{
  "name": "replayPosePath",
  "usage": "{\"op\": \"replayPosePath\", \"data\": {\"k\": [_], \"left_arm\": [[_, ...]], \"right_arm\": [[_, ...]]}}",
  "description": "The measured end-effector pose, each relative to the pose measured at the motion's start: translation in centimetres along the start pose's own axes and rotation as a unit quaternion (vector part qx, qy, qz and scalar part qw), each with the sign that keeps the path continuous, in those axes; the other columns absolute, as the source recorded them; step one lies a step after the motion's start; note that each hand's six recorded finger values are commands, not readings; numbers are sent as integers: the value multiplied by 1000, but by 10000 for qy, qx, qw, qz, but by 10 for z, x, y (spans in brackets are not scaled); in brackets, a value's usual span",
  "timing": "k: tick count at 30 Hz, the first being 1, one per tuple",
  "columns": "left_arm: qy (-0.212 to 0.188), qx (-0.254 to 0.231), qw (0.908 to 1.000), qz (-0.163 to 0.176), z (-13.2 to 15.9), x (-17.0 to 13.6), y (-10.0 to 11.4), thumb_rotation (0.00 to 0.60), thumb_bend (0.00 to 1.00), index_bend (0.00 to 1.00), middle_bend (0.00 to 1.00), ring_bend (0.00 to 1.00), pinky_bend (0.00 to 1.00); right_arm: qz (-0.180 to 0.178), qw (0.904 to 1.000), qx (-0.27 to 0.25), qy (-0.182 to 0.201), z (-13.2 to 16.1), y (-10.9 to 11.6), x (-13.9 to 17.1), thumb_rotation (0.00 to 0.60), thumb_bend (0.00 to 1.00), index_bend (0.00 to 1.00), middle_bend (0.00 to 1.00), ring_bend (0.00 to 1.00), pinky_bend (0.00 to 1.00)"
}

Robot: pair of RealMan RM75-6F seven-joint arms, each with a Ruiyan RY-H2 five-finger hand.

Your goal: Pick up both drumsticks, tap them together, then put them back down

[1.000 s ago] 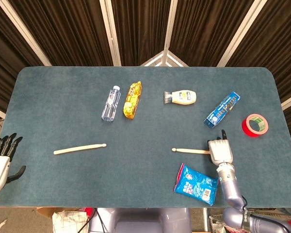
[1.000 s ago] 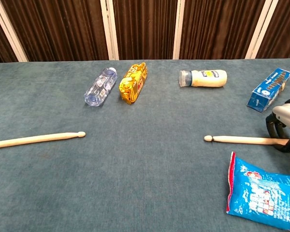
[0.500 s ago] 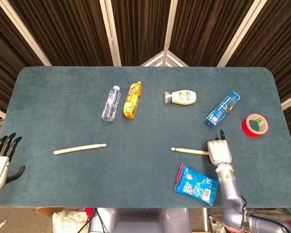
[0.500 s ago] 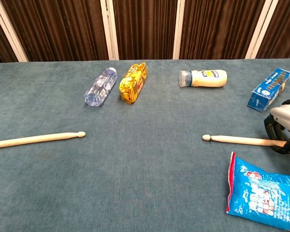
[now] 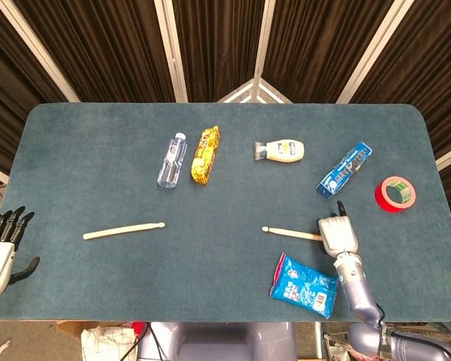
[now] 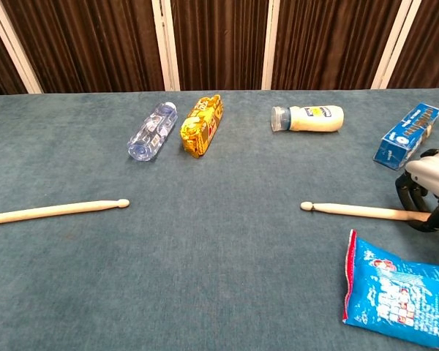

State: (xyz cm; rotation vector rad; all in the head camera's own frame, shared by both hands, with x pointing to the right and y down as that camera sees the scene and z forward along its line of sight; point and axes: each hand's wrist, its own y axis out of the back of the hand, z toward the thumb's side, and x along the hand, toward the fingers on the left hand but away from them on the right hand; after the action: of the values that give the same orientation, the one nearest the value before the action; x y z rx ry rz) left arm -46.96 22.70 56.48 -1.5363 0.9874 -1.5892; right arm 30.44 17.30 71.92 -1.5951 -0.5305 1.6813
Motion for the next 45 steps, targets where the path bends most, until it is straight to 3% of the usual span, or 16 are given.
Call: {"op": "replayPosePath", "data": {"k": [8, 17, 21, 26, 34, 38, 45], "left_arm": [[36, -8, 10000, -22, -2, 3, -1, 600, 399, 93, 0, 0, 0], [-18, 56, 10000, -13, -4, 12, -3, 600, 399, 94, 7, 0, 0], [-36, 108, 9999, 24, -2, 20, -5, 600, 389, 108, 65, 0, 0], [82, 168, 9998, -88, -3, 32, -9, 600, 366, 131, 129, 0, 0], [377, 422, 9956, -744, -1, 53, -25, 600, 366, 163, 202, 0, 3], [403, 535, 9918, -1092, 8, 70, -39, 600, 366, 219, 264, 14, 15], [245, 533, 9895, -1320, 34, 96, -65, 600, 366, 300, 349, 66, 54]], "right_arm": [[-122, 9990, -210, 372, 4, 9, 2, 600, 450, 639, 594, 391, 0], [-324, 9916, -1010, 740, -1, 25, 4, 600, 454, 647, 599, 396, 0], [-447, 9839, -1491, 882, -7, 41, 5, 600, 454, 647, 599, 397, 0], [-819, 9774, -1616, 1091, -11, 76, 8, 600, 453, 648, 599, 396, 0], [-1131, 9704, -1621, 1387, 1, 119, 10, 600, 453, 648, 600, 397, 0], [-1195, 9683, -1612, 1488, 9, 129, 13, 600, 454, 648, 600, 396, 0], [-1245, 9678, -1557, 1538, 14, 136, 16, 600, 454, 648, 600, 397, 0]]}}
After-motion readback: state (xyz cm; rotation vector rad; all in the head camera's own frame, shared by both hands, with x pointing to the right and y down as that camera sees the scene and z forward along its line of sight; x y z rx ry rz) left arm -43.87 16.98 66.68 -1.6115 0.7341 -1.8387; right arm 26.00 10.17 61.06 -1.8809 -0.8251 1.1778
